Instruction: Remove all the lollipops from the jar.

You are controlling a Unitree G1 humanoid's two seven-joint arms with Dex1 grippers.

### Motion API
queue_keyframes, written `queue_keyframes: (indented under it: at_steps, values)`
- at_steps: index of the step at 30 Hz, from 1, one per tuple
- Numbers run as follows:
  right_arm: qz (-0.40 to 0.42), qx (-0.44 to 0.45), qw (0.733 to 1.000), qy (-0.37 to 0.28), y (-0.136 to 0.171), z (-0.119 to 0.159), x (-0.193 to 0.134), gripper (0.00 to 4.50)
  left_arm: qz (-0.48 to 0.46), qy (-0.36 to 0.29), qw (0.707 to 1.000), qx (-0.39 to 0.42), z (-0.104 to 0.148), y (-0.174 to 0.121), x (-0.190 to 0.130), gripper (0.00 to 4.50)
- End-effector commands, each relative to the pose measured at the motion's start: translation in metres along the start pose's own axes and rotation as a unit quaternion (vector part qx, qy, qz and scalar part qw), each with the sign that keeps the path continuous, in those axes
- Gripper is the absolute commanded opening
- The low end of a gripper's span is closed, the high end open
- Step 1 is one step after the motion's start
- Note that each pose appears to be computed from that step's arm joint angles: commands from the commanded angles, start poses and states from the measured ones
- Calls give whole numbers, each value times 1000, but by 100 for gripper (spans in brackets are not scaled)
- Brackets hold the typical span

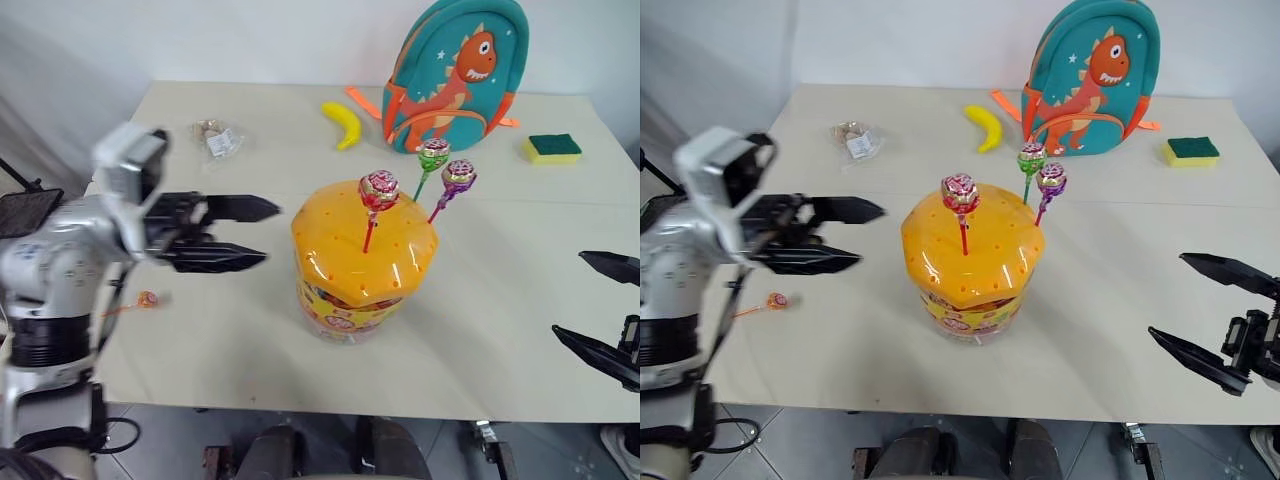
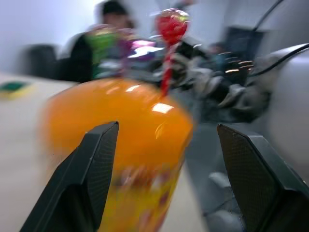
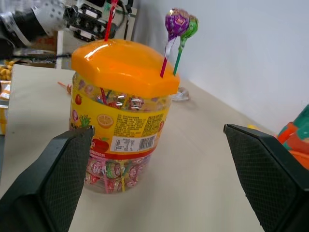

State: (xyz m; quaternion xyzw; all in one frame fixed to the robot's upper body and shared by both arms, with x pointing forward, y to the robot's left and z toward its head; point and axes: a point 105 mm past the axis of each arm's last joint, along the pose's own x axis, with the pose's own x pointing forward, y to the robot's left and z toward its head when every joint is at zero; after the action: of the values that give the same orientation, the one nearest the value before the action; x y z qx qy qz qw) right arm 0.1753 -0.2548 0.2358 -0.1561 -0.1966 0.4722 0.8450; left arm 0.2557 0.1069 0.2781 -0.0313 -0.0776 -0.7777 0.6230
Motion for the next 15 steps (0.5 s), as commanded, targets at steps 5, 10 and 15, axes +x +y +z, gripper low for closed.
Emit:
queue_keyframes:
  at_steps: [5,10,15]
  values:
    - [-15,-14,1000,-6,2,6,0,450,-26,-4,997,68,12,12,37,448]
    - [-25,-17,1000,-8,4,6,1,450,-60,19,997,53,8,11,59,448]
    - [-43,-18,999,-4,7,3,-2,450,-80,18,996,19,8,8,69,407]
